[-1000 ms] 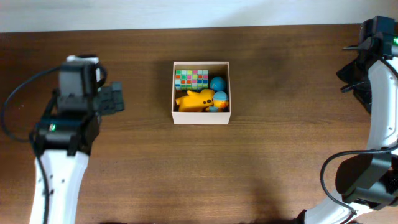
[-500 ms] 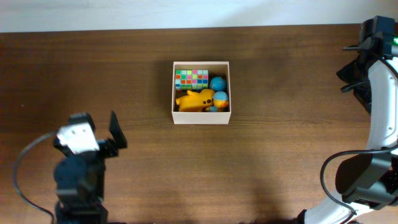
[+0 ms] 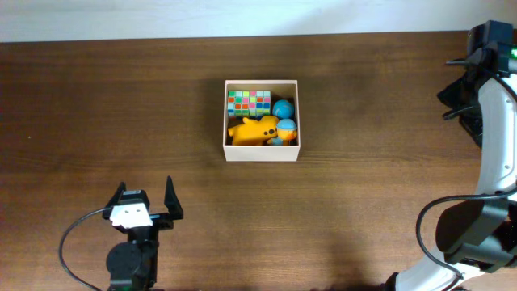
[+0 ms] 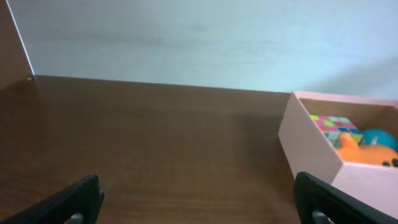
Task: Pack container
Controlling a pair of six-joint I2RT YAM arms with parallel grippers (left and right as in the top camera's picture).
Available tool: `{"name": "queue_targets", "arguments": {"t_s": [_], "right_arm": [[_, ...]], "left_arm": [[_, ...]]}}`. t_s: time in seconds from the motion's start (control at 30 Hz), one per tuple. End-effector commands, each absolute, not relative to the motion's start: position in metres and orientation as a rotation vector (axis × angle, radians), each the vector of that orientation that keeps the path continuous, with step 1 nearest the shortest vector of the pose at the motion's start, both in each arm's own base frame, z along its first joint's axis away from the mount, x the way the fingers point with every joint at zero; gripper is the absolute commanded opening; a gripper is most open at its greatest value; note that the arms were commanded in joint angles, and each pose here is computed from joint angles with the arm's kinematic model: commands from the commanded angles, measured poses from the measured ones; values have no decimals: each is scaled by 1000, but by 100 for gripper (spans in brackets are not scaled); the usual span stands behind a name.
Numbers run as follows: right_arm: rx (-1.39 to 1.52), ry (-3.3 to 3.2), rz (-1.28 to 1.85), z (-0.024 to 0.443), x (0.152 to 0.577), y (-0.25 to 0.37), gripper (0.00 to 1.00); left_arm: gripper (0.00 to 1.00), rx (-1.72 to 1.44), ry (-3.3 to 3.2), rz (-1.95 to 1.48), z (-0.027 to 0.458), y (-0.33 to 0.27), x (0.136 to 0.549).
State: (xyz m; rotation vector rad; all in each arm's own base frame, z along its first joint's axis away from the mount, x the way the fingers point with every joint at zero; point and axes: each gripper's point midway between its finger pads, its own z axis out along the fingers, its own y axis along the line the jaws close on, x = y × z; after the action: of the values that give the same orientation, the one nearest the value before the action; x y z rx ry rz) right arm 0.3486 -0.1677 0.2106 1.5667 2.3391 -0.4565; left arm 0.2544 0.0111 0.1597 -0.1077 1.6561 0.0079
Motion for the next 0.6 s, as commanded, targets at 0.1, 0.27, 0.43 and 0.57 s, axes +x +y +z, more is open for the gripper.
{"name": "queue_targets", "arguments": {"t_s": [0.1,0.27,0.43,0.57], "right_arm": [[1577,2318,-456,215,347,-170,99],[1577,2318,-456,215,347,-170,99],[1577,2318,-456,214,347,-170,99],[1577,2318,-456,215,347,-170,99]], "left_arm": [[99,-99,1728,50,138,14,248],[99,-68,1703,58,144,12,248],[99,-68,1705,59,144,12,248],[99,-68,1705,59,144,12,248]]}}
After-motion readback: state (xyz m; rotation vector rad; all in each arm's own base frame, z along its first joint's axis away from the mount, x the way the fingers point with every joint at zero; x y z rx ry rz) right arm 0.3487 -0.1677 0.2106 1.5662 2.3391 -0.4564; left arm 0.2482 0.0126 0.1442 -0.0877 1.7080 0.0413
